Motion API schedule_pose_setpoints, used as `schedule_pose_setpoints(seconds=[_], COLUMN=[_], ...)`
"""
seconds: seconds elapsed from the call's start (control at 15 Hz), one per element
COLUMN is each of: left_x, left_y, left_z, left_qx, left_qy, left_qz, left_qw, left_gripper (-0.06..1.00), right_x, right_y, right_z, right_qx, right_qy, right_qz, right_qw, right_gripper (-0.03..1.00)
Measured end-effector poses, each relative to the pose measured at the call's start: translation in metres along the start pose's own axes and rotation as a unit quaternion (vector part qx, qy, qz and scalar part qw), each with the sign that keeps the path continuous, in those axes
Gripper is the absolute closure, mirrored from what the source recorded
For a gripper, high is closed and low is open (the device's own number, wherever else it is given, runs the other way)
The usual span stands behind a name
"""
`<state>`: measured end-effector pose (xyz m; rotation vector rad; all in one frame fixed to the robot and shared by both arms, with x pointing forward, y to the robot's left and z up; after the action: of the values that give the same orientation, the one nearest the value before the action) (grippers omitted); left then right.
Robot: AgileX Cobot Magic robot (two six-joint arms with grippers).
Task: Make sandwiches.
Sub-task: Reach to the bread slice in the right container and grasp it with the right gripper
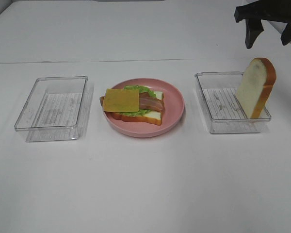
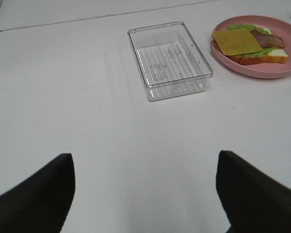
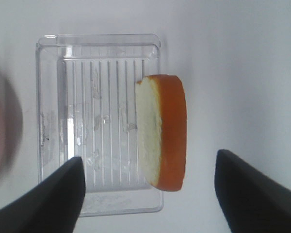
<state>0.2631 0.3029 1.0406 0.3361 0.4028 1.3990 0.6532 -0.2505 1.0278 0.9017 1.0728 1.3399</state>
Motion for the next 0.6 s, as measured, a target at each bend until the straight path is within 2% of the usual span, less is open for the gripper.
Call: schedule_pose_setpoints(seconds=[0.13,0.27,0.47,0.53,0.6], left_x=[0.000,0.000,0.000,0.000,0.000], left_y=[0.000,0.000,0.000,0.000,0.000], left_z=[0.000,0.000,0.000,0.000,0.000], left_qx=[0.000,0.000,0.000,0.000,0.000], left_qy=[0.000,0.000,0.000,0.000,0.000], left_qz=[0.000,0.000,0.000,0.000,0.000], left_qw=[1.000,1.000,1.000,1.000,1.000], left_gripper=[0.18,0.18,0.18,0.18,0.18], right_x=[-0.008,-0.007,-0.008,-0.009,-0.009], right_y=[-0.010,-0.043,-0.068,-0.073,-0.074], right_z=[-0.004,-0.006,-0.007,-0.006,-0.005], right_qx=[0.029,0.067,0.088,0.088,0.084], right_qy=[-0.013,-0.009,0.000,0.003,0.004], right_qz=[-0.005,-0.005,-0.017,-0.020,-0.021], right_qw=[0.999,0.998,0.996,0.996,0.996], right_gripper=[0.27,0.27,0.27,0.30,0.38])
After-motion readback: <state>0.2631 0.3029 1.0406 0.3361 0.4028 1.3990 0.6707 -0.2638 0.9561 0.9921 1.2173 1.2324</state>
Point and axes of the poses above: a point on each arm's last joint axis where the gripper is mounted, y pointing back along that axis away from the gripper, x along the wrist's bending axis when the last joint is at zero, z = x × y, the point moved 3 cm from there along -y, pointing out along that axis toward the gripper, and after that the axes turned 4 degrees about y, right-handed, at the moved point
